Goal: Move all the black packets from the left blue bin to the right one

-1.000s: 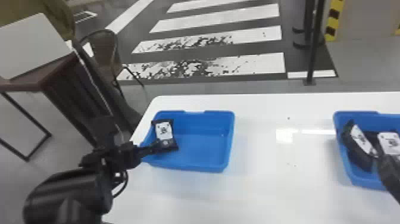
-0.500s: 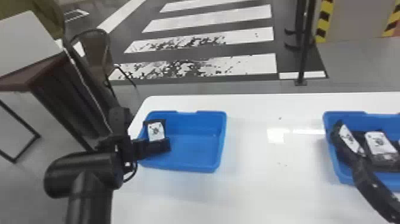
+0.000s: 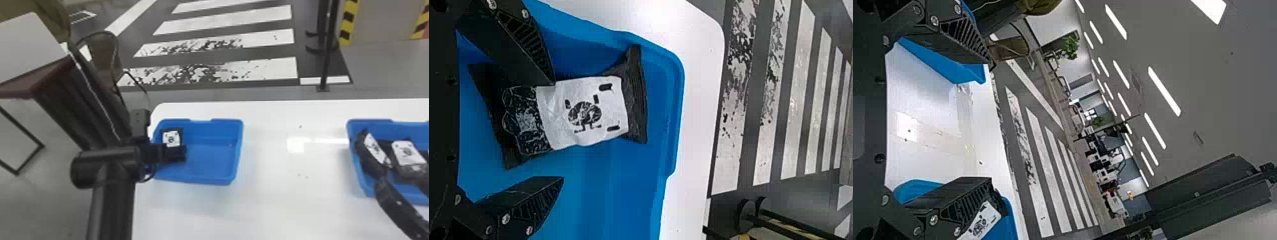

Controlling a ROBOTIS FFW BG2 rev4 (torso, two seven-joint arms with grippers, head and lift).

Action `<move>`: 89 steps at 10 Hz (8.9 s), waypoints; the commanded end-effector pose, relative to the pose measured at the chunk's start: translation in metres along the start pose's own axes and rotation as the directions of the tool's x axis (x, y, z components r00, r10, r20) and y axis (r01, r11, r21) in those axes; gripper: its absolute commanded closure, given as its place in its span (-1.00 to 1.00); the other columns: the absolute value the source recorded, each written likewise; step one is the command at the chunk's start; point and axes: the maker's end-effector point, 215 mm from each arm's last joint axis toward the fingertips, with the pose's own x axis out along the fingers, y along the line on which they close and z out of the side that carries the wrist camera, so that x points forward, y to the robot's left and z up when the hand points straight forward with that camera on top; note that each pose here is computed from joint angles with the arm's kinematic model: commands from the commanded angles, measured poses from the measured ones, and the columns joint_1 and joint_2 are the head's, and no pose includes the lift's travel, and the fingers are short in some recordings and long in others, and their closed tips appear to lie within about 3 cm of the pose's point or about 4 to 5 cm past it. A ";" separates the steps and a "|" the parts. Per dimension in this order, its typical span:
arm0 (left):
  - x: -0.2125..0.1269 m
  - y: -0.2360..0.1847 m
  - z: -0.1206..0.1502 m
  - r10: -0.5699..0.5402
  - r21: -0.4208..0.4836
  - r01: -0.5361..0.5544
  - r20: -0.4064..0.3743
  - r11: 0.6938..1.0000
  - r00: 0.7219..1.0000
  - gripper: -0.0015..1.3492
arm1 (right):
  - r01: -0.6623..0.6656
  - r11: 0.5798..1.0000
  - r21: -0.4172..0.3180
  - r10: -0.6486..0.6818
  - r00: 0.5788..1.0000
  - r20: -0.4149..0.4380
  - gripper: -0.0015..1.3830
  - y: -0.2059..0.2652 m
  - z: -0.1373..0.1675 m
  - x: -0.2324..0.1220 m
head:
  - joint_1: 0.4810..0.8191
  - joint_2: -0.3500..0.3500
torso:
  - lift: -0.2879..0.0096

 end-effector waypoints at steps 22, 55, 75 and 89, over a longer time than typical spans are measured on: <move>-0.018 -0.028 0.000 -0.003 0.032 0.003 0.001 0.999 1.000 -0.76 | -0.060 0.990 0.124 0.069 0.996 -0.064 -0.71 0.015 -0.028 0.008 | 0.27 0.84 | -0.01; -0.215 -0.407 -0.050 -0.827 0.287 0.779 0.106 0.558 0.553 0.80 | -0.325 0.930 0.172 0.337 0.941 -0.040 0.85 0.069 0.001 0.101 | 0.27 -0.26 | -0.01; -0.258 -0.124 -0.044 -0.348 0.150 0.323 0.583 0.934 0.734 -0.75 | 0.273 0.878 -0.392 -0.255 0.962 0.098 -0.69 -0.102 0.059 -0.030 | 0.27 -0.17 | -0.01; -0.266 -0.088 -0.045 -0.282 0.264 0.144 0.621 0.954 0.732 -0.75 | 0.234 0.903 -0.360 -0.225 0.972 0.067 -0.69 -0.034 0.051 -0.067 | 0.27 0.35 | -0.01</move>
